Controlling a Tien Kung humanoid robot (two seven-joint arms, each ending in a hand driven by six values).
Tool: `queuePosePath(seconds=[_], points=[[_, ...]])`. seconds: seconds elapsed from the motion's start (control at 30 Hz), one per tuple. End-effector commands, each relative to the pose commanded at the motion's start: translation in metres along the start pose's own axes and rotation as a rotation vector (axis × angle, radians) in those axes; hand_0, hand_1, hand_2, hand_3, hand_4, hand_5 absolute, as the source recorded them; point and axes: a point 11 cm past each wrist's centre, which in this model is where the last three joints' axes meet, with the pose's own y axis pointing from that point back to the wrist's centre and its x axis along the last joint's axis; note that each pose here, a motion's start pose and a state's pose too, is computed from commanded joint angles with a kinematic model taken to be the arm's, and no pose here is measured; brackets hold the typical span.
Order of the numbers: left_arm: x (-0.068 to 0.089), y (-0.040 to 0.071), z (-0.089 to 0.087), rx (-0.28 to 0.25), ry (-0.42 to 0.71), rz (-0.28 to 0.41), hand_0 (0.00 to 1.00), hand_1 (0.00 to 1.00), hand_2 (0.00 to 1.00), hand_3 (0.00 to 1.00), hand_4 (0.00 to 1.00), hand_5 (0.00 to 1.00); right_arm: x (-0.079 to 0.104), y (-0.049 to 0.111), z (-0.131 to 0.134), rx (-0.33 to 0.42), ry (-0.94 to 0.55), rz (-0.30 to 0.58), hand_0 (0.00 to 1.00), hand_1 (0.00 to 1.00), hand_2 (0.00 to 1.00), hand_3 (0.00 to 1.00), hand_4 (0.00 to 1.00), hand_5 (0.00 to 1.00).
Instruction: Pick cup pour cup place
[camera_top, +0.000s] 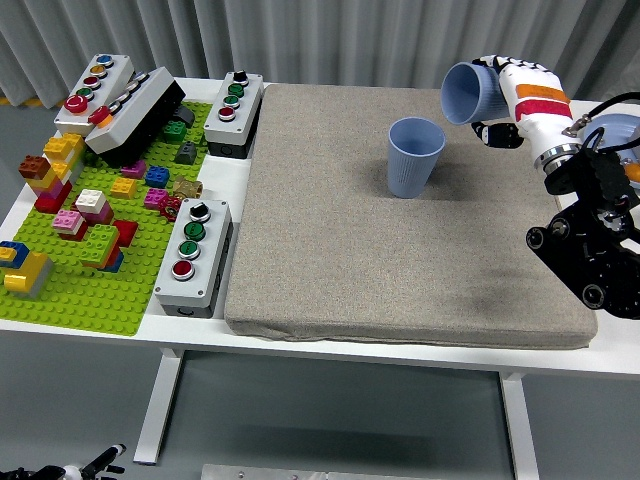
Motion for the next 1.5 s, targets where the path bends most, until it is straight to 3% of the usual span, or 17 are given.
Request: queuePosePath(seconds=[0.33,0.53,0.67,1.1,1.5], points=[[-0.002,0.000,-0.002,0.004,0.000,-0.004,0.839,0.845,0.921,0.817,0.637,0.998,0.018,0.000,0.049,-0.266,-0.533,0.040,0.811,0.644,0.506,0.500,0.682,0.039],[-0.003,-0.001,-0.003,0.006,0.000,-0.007,0.839,0.845,0.921,0.817,0.637,0.998,0.014,0.007,0.074,-0.399,-0.881,0.045,0.807,0.647,0.507,0.499,0.684,0.045],[-0.004,-0.001,-0.004,0.008,-0.001,-0.009,0.839,0.845,0.921,0.817,0.637,0.998,0.002,0.015,0.084,-0.463,-1.060,0.046,0.807,0.647,0.507,0.499,0.684,0.045],[-0.007,-0.001,-0.006,0.013,-0.009,-0.016,0.839,0.845,0.921,0.818,0.638,0.998,-0.027,0.040,0.094,-0.458,-1.000,0.054,0.803,0.648,0.509,0.500,0.683,0.049],[-0.009,-0.002,-0.006,0.014,-0.013,-0.020,0.838,0.845,0.921,0.818,0.638,0.998,-0.057,0.064,0.103,-0.444,-1.046,0.076,0.802,0.656,0.510,0.502,0.683,0.063]])
